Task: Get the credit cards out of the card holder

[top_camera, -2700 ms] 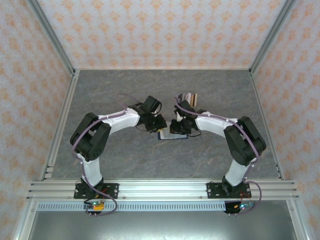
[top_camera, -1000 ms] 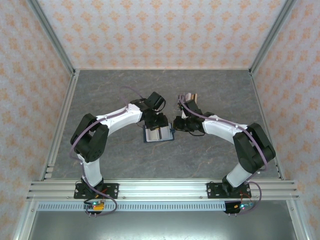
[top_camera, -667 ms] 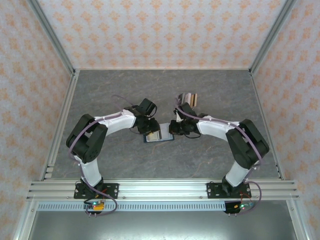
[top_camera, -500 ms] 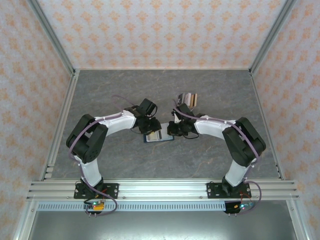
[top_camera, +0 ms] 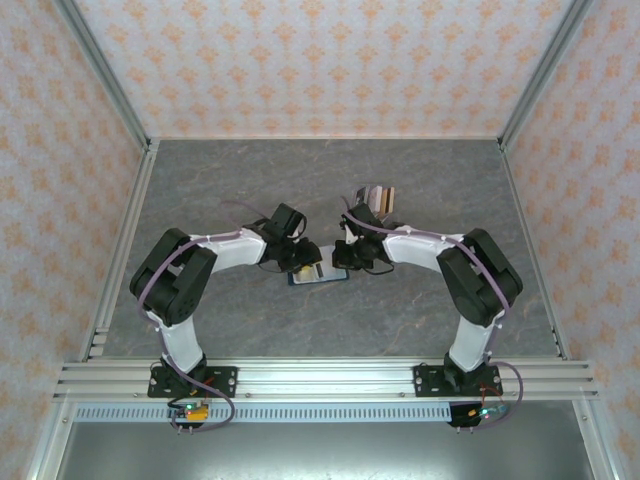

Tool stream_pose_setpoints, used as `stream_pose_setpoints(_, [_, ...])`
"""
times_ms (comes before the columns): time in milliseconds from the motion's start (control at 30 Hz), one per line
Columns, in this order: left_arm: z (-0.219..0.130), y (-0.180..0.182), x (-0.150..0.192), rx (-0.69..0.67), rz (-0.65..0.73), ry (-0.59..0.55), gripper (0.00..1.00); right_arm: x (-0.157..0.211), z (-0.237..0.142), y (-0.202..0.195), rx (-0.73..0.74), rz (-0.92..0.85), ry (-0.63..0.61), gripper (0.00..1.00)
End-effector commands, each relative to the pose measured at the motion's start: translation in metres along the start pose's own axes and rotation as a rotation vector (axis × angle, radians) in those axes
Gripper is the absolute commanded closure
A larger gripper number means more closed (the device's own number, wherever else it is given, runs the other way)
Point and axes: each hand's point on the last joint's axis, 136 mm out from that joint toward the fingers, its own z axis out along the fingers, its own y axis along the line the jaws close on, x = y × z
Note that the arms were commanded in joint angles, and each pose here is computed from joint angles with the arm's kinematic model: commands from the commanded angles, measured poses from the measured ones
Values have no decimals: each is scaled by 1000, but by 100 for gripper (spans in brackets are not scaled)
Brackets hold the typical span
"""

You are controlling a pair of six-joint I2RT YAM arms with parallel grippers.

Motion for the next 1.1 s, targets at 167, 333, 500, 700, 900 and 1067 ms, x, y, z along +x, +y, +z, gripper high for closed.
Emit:
stream_pose_setpoints(167, [-12,-21,-5,163,71,-49,79,6,7,-14,76,3,35,88])
stream_pose_setpoints(333, [-21,-25,-3,188,108,-64,86,6,9,-20,108,14,44,88])
stream_pose_setpoints(500, [-24,-19,1,168,122,-66,95,6,10,-24,129,21,45,89])
stream_pose_setpoints(700, [-24,0,5,86,123,-51,95,6,10,-29,151,27,40,89])
stream_pose_setpoints(900, [-33,20,12,-9,131,-29,95,2,8,-34,155,51,37,89])
stream_pose_setpoints(1067, [-57,28,12,-73,165,-38,95,-4,1,-16,63,34,11,88])
